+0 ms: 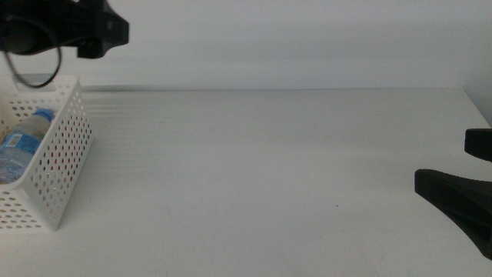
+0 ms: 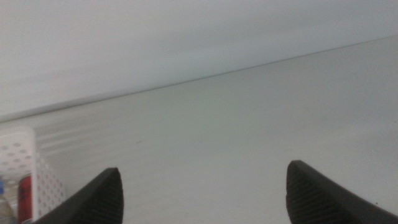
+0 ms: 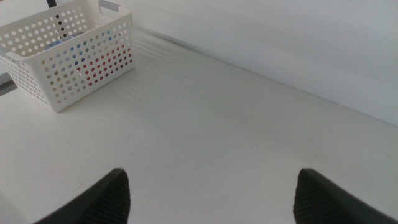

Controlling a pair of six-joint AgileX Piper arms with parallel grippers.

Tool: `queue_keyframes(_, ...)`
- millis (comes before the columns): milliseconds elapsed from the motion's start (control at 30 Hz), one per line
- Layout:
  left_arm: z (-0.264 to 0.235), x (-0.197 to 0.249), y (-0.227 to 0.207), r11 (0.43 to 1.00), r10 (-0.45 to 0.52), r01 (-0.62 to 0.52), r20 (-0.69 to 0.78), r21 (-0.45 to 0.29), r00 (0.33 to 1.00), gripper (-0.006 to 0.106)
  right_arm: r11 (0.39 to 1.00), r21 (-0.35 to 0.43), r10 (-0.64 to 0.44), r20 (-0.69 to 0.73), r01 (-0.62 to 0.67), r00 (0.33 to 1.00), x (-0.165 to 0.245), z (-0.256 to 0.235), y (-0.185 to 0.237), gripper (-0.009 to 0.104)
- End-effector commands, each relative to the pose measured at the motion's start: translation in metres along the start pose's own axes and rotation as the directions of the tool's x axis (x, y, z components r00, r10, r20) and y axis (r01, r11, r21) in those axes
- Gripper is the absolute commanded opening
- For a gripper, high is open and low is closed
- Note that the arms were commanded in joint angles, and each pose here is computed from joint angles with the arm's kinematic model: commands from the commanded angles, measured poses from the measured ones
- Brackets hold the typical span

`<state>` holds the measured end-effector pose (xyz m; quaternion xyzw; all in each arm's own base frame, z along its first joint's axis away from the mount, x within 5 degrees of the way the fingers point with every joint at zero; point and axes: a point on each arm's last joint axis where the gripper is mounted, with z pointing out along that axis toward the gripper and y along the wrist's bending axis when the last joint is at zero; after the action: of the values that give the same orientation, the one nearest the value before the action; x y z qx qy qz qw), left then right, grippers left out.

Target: Use arms to grab the bottles and put them into the dustbin to the left of the table.

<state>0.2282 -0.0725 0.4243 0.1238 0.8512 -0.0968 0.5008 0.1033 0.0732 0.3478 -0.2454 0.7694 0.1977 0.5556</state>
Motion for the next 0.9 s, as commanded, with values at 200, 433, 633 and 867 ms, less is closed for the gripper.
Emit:
queue_keyframes(200,-0.039,-0.011,-0.002,1.0,-0.005,0.005,0.164,0.004,0.986,0.082,1.0,0.009,-0.013,0.098,0.012,0.995,-0.017,-0.005,0.0,0.075)
queue_keyframes(433,-0.028,-0.01,-0.002,1.0,-0.006,0.005,0.134,0.002,0.991,0.082,1.0,0.009,-0.013,0.098,0.012,0.995,-0.017,-0.005,0.0,0.075)
queue_keyframes(633,-0.015,-0.009,-0.001,1.0,-0.007,0.007,0.103,0.002,0.995,0.082,0.998,0.035,-0.049,0.078,0.046,0.996,-0.007,0.0,-0.003,0.075)
queue_keyframes(867,-0.036,0.014,0.005,0.997,0.055,-0.043,0.233,-0.059,0.971,0.082,0.969,0.197,-0.187,0.193,0.148,0.963,0.0,-0.004,-0.017,0.075)
